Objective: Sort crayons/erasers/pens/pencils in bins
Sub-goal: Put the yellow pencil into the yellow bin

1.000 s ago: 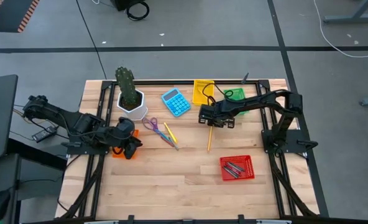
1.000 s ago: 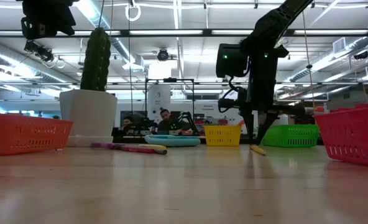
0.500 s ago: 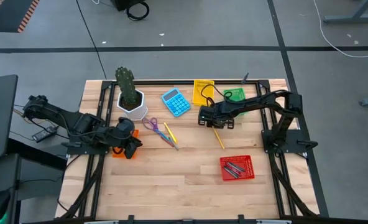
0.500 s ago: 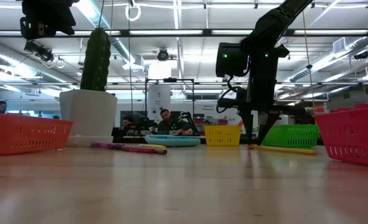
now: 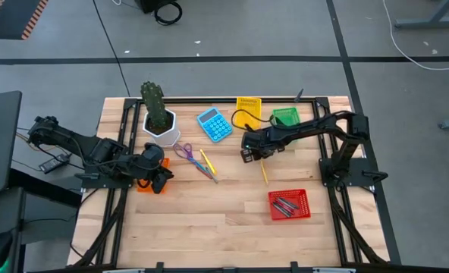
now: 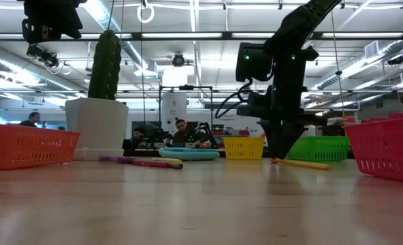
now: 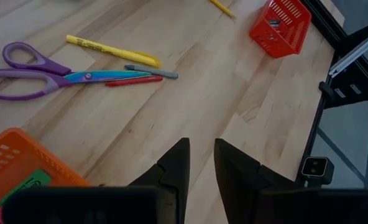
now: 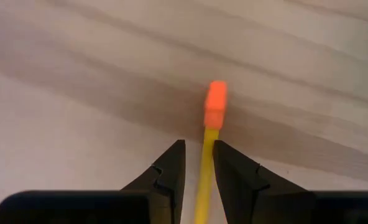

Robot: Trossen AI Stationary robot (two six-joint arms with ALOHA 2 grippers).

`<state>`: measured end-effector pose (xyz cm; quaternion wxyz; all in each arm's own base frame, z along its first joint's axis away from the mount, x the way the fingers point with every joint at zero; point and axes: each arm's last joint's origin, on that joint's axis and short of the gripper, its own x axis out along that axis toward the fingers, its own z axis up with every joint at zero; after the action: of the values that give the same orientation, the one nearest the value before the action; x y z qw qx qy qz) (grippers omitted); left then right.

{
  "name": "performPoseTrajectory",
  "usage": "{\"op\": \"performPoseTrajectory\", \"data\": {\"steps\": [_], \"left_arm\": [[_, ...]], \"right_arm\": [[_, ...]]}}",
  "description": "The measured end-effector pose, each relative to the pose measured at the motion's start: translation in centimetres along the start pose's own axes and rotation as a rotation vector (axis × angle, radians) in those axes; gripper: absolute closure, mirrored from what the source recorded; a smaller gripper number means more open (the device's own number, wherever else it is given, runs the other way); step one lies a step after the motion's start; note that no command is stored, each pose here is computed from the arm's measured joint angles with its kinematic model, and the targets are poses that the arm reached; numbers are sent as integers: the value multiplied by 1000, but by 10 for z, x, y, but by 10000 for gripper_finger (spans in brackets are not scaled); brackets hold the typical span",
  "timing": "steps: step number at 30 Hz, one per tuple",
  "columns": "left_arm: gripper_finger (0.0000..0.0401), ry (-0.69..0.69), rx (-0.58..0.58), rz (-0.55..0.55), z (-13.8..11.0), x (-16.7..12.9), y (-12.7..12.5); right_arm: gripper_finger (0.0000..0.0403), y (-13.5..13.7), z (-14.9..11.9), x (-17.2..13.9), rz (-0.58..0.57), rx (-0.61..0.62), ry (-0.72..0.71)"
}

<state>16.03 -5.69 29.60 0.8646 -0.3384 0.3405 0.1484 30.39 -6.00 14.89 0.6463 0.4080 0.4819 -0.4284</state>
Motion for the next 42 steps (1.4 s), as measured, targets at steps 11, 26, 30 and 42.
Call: {"op": "performPoseTrajectory", "data": {"steps": [11,26,30,42], "left_arm": [[319,19,-2,-10,-1,0,0],[327,59,-6,-46,-10,-3,-6],[330,62,-3,-49,-11,-3,-6],[327,60,-2,-49,-11,-4,-6]], "right_arm": [[313,10,-19,18,-44,-35,52],[370,7,-18,18,-74,24,2],[370,7,-17,18,-74,27,1],[370,37,2,-13,10,-70,-7]]}}
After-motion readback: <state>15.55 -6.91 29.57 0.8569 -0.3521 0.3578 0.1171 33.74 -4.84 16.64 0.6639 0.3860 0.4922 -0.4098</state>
